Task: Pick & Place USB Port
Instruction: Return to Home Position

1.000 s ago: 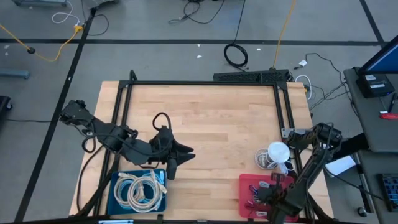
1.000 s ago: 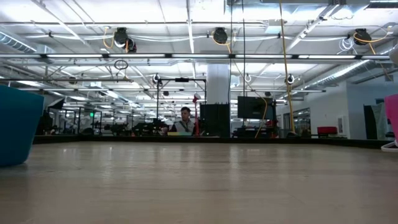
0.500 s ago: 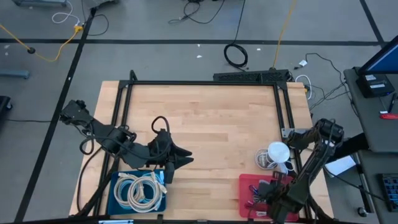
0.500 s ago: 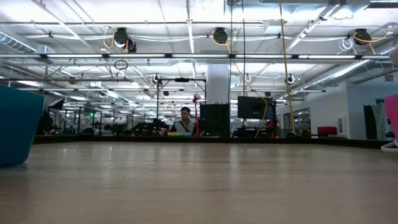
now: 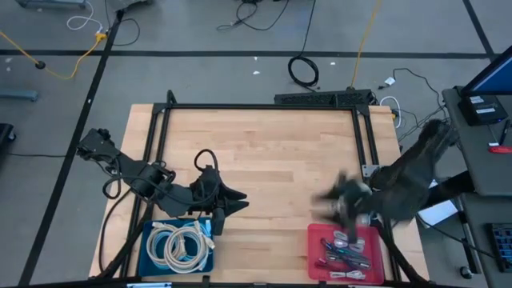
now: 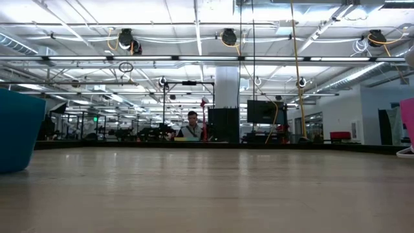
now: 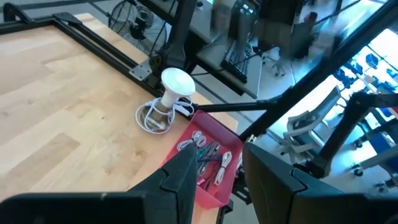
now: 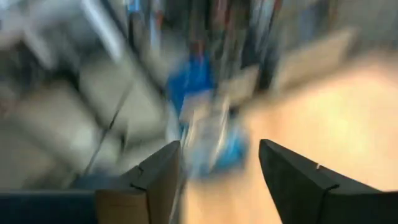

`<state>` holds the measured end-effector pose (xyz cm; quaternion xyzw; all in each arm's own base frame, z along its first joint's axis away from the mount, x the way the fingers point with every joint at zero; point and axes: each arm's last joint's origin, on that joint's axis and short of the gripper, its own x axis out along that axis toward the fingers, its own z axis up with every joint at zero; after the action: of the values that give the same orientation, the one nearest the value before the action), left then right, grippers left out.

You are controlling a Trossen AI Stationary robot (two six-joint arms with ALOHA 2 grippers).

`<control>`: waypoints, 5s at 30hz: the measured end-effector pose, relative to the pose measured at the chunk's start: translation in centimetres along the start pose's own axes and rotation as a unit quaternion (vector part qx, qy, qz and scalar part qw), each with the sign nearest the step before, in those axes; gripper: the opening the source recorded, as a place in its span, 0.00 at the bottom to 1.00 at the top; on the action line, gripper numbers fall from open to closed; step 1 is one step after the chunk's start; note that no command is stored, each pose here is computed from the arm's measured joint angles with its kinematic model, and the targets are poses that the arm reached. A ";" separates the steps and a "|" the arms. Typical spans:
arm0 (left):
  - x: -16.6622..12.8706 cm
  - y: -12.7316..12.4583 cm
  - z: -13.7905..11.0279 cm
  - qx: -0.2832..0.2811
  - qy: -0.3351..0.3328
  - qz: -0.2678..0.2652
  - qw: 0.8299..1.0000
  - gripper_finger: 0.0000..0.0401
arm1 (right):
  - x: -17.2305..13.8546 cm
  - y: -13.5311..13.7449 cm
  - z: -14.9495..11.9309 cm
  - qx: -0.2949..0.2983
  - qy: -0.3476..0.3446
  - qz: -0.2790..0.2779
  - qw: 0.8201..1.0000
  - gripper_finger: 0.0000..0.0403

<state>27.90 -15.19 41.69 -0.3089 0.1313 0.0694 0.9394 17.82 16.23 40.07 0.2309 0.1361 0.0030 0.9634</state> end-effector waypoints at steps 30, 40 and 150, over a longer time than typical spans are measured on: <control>3.2 5.3 5.0 -0.077 -0.059 0.080 0.992 0.33 | -10.4 -13.7 6.1 -0.229 -0.060 -0.131 0.963 0.00; 3.5 6.1 5.7 -0.095 -0.057 0.080 0.991 0.33 | -3.0 -18.9 -6.5 -0.141 0.190 -0.077 0.969 0.00; -10.0 31.8 -12.8 0.073 -0.175 0.216 0.958 0.01 | -5.8 -29.6 -12.0 -0.061 -0.177 -0.200 0.962 0.00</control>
<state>9.04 2.13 16.80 -0.1869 0.0328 0.3144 0.9301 7.36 -5.29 18.07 0.1365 0.0061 -0.2224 0.9653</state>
